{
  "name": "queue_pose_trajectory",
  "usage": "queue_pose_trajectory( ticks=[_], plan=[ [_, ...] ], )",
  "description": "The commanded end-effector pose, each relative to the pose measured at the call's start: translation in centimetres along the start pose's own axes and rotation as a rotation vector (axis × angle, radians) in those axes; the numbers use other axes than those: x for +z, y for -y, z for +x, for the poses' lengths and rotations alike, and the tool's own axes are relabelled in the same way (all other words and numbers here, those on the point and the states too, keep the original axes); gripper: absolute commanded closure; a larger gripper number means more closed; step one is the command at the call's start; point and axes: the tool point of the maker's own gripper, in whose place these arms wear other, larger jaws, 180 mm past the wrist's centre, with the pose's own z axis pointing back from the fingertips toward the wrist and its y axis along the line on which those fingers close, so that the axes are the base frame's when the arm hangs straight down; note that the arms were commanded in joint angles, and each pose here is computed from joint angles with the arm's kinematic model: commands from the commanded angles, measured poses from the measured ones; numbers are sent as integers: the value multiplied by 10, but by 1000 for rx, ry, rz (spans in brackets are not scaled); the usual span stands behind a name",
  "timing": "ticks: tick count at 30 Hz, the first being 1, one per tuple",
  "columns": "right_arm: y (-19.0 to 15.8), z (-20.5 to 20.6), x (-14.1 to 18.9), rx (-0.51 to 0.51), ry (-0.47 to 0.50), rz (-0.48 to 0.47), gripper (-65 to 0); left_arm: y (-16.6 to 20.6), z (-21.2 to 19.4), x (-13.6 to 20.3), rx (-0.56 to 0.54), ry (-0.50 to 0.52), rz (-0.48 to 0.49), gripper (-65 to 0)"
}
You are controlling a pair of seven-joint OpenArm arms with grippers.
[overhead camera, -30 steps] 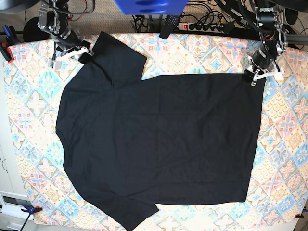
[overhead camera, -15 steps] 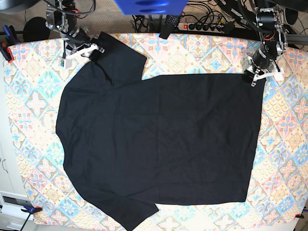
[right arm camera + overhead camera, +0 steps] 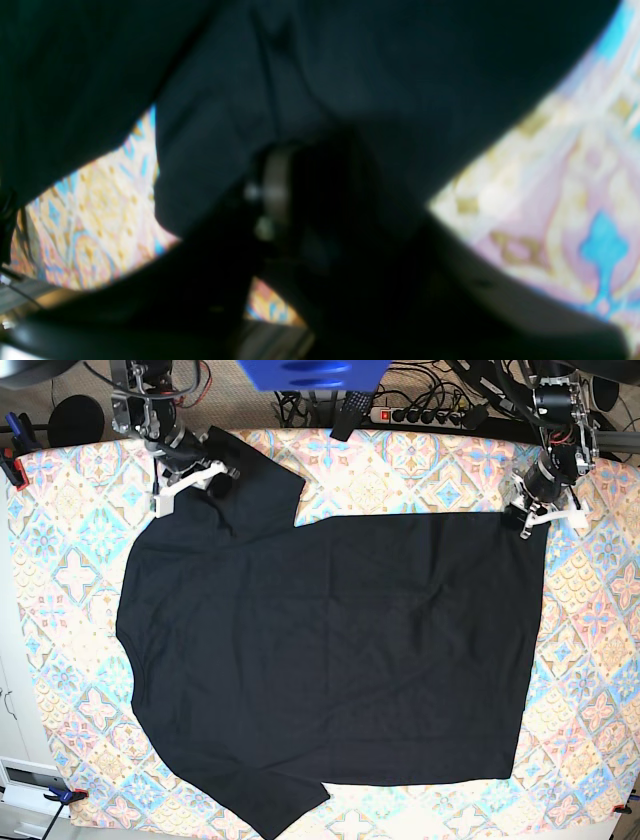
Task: Fold the T-shirt properly
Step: 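Move the right gripper to the shirt's shoulder and grasp it, then pull both grasped edges away from the shirt body to straighten it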
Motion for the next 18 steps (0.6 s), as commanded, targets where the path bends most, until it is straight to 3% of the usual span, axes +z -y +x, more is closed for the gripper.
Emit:
queue_pose_trajectory(
  ticks=[1,4,9,14,18],
  plan=[
    [-1,-7,2,3,-37,-1,-84,13,8,5,-29,7,-32,0],
    [1,-5,12,-6,-20,-1,0,19,5,16,-71,9,-45,0],
    [49,6,49,-92,45,-111,-2,19,-5,33,-118,-5,-46,0],
    [79,-3,83,-170,65,-176,-2,-3,-21,47,-125,-38,5,0],
    [85,-8,98,-151,48,-196,-2,-27,-35,60,-115,-70,59,0]
  ],
)
